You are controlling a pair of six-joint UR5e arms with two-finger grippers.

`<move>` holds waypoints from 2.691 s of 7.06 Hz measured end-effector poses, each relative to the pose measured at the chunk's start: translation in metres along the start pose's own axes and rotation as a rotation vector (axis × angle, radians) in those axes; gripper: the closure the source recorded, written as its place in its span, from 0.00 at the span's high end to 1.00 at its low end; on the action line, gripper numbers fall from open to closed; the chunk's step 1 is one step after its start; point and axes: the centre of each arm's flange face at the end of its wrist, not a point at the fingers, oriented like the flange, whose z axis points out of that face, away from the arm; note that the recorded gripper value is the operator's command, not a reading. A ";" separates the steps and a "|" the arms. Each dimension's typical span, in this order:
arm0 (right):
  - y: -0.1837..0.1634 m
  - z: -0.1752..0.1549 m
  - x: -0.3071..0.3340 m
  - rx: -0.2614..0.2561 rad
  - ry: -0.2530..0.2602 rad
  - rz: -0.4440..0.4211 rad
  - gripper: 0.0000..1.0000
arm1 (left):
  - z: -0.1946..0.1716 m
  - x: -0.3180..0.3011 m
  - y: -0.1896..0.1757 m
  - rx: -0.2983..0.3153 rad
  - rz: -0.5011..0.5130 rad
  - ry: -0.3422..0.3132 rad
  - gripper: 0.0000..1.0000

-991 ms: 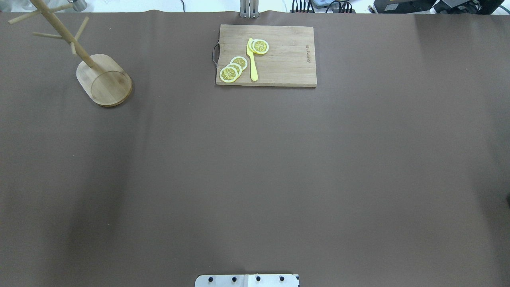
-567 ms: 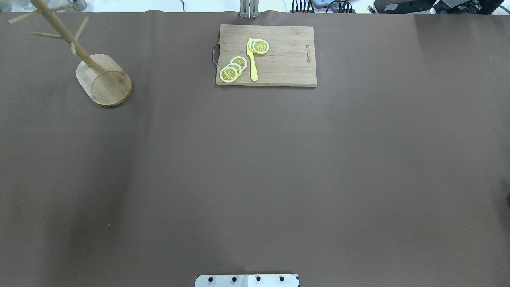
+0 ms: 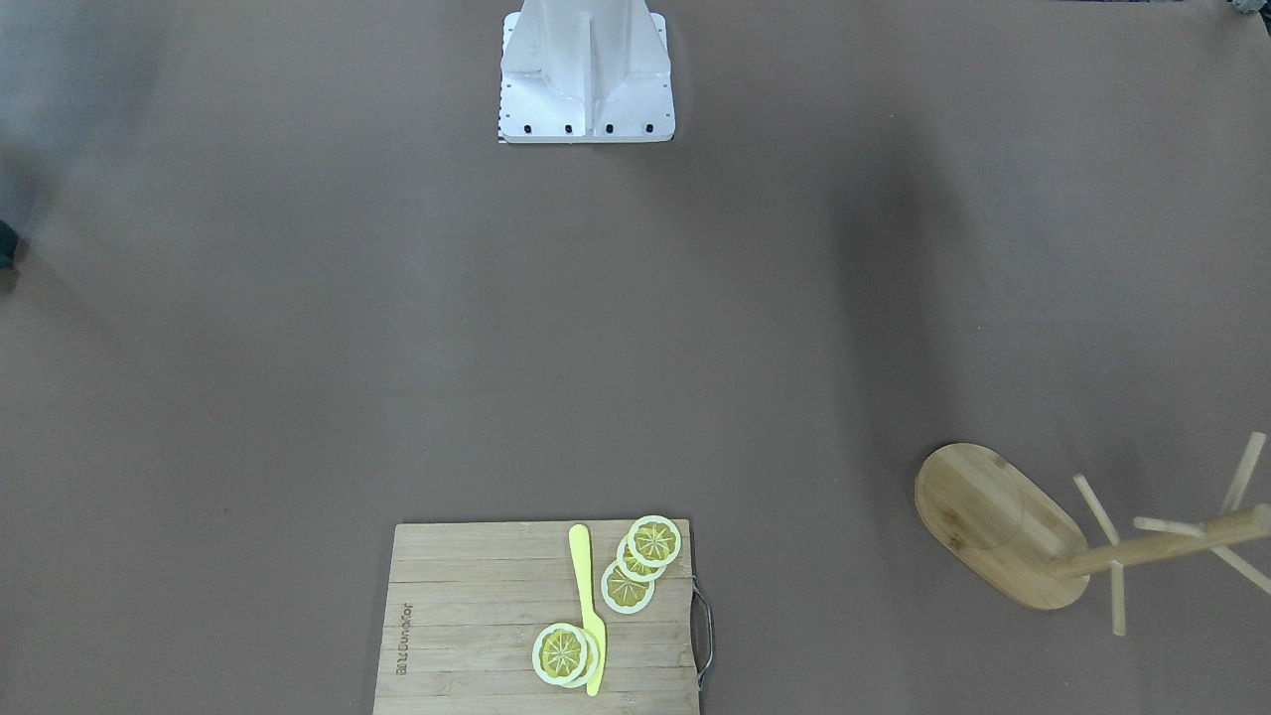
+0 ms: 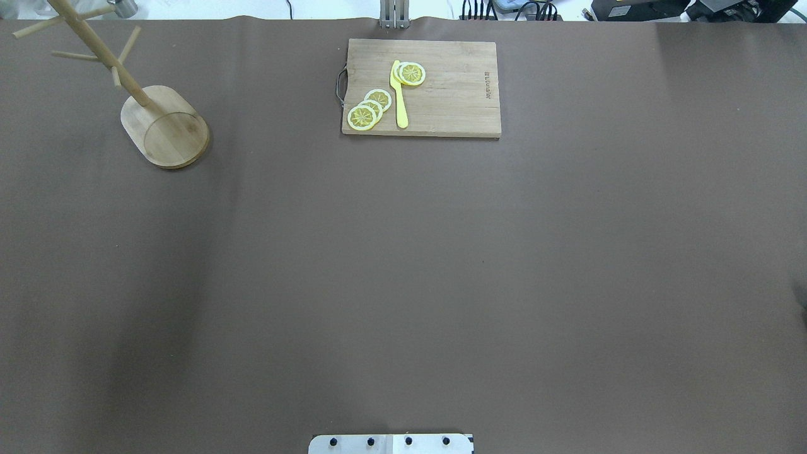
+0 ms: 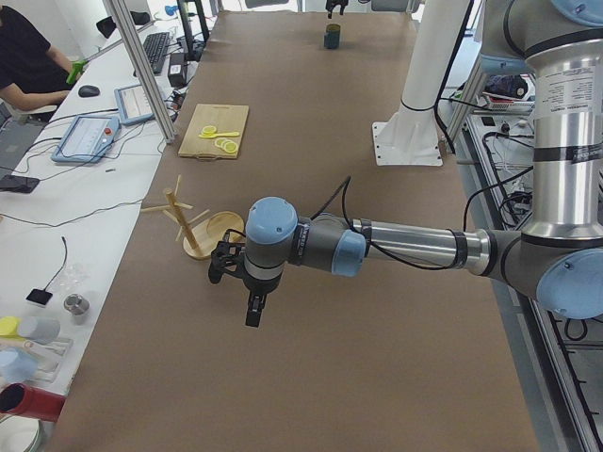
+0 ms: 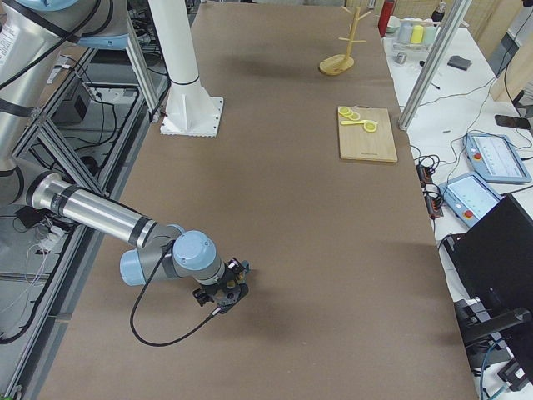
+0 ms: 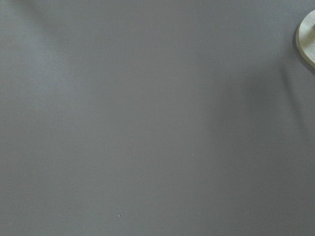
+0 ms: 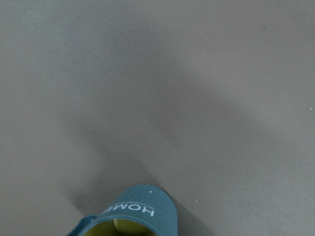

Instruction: Hang cup on storage rack

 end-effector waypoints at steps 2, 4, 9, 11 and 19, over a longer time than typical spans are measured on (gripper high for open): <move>0.007 0.010 -0.011 -0.030 0.006 -0.030 1.00 | 0.001 -0.001 0.000 -0.001 -0.001 -0.001 0.99; 0.012 0.017 -0.016 -0.053 0.016 -0.054 0.99 | 0.001 -0.001 -0.001 -0.001 -0.001 -0.003 0.99; 0.013 0.031 -0.004 -0.084 0.025 -0.065 0.00 | 0.000 -0.001 -0.002 0.001 -0.001 -0.003 0.99; 0.013 0.032 -0.006 -0.096 0.017 -0.073 0.00 | 0.001 -0.002 -0.002 0.000 -0.002 -0.003 0.99; -0.081 -0.099 -0.169 0.149 -0.308 -0.294 0.00 | 0.018 -0.016 -0.004 -0.032 -0.031 -0.004 0.99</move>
